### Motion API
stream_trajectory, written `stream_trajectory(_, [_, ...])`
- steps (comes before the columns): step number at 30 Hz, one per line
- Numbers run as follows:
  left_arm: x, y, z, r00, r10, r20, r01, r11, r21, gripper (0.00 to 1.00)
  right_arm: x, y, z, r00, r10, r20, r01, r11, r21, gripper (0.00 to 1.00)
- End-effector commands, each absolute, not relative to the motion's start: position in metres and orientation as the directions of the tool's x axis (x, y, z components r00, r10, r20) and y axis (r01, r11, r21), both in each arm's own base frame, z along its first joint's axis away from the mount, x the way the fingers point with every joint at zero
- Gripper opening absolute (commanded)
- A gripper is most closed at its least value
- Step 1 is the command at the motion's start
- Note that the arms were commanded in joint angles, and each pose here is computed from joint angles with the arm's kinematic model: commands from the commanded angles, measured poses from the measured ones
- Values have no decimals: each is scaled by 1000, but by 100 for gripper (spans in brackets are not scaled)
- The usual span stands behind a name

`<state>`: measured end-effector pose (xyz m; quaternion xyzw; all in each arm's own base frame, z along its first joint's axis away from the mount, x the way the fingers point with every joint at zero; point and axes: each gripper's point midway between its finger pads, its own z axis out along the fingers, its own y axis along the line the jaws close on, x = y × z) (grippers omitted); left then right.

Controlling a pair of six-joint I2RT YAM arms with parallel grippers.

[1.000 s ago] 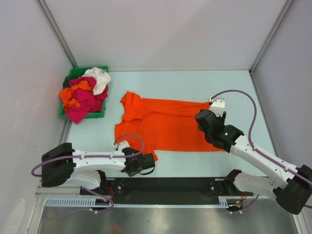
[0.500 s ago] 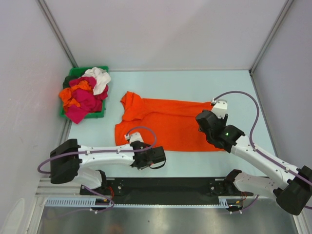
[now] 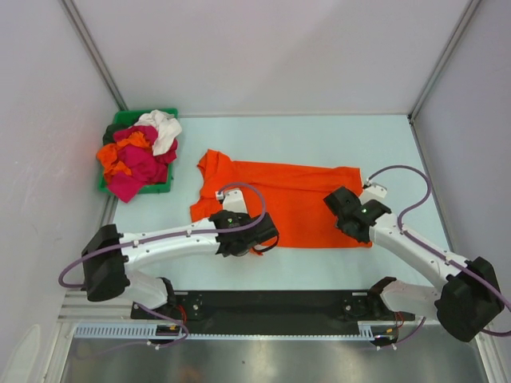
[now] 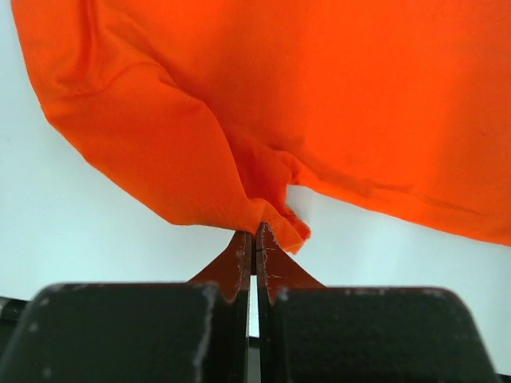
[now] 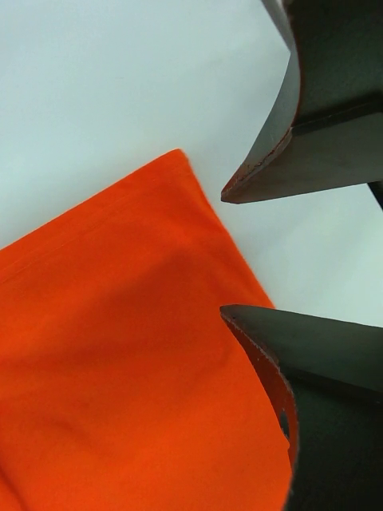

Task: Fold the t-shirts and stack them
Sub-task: Grap the side of the flattened tshirt closest away from the robot with both arms

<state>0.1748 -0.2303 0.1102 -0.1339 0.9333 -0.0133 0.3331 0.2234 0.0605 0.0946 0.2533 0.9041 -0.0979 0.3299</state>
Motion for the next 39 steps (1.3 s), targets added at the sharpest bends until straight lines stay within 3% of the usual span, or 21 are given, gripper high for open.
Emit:
stream_trajectory(1, [182, -219, 113, -733, -196, -651, -185, 979, -86, 0, 200, 54, 81, -624, 499, -602, 627, 779, -5, 59])
stream_trajectory(24, [185, -201, 92, -757, -185, -627, -138, 983, -124, 0, 190, 8, 56, -500, 624, -600, 812, 579, -75, 56])
stream_trajectory(34, [184, -195, 91, -758, -182, -626, -131, 983, -127, 0, 196, 5, 35, -514, 649, -561, 819, 565, -97, 52])
stream_trajectory(39, [185, -194, 91, -758, -185, -626, -134, 983, -127, 0, 193, 9, 26, -531, 656, -536, 813, 573, -104, 45])
